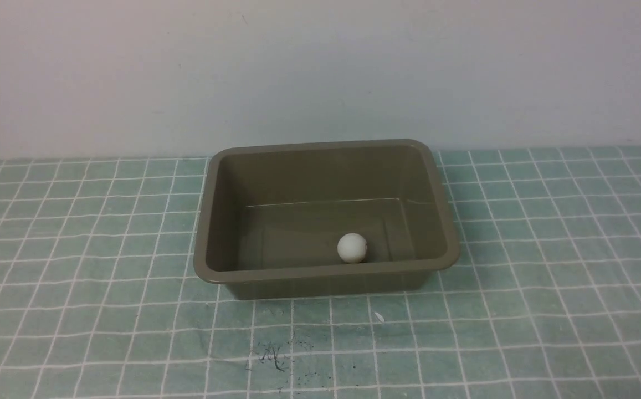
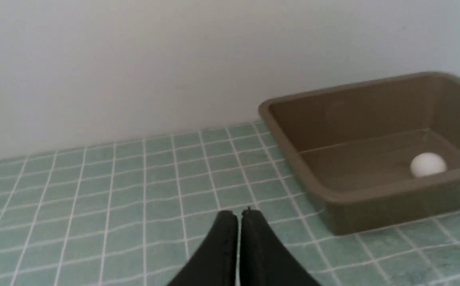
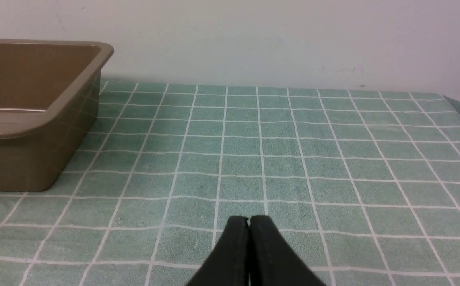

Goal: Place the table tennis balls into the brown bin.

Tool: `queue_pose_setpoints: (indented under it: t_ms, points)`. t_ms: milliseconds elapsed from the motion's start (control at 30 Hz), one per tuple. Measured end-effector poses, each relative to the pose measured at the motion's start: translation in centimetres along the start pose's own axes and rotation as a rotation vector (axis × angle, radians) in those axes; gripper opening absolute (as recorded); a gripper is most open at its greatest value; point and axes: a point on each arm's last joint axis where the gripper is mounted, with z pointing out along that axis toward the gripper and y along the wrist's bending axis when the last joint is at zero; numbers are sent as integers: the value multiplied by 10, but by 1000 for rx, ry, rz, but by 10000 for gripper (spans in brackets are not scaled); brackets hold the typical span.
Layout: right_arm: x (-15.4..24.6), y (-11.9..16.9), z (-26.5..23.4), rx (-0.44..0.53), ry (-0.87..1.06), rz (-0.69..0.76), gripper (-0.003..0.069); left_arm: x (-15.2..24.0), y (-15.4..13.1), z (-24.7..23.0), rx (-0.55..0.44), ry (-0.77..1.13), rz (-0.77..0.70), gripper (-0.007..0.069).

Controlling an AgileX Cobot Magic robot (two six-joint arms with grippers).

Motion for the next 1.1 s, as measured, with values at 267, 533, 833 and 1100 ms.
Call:
queue_pose_setpoints:
  t_ms: [267,533,833,1100]
  points:
    - [0,0,0,0,0,-1,-15,68,3,11,-72,117,16,-5]
    - [0,0,0,0,0,-1,-15,68,2,11,-63,116,-25,-5]
    - [0,0,0,1,0,-3,-15,68,1,11,-59,118,-36,-5]
    - [0,0,0,1,0,-3,-15,68,1,11,-59,118,-36,-5]
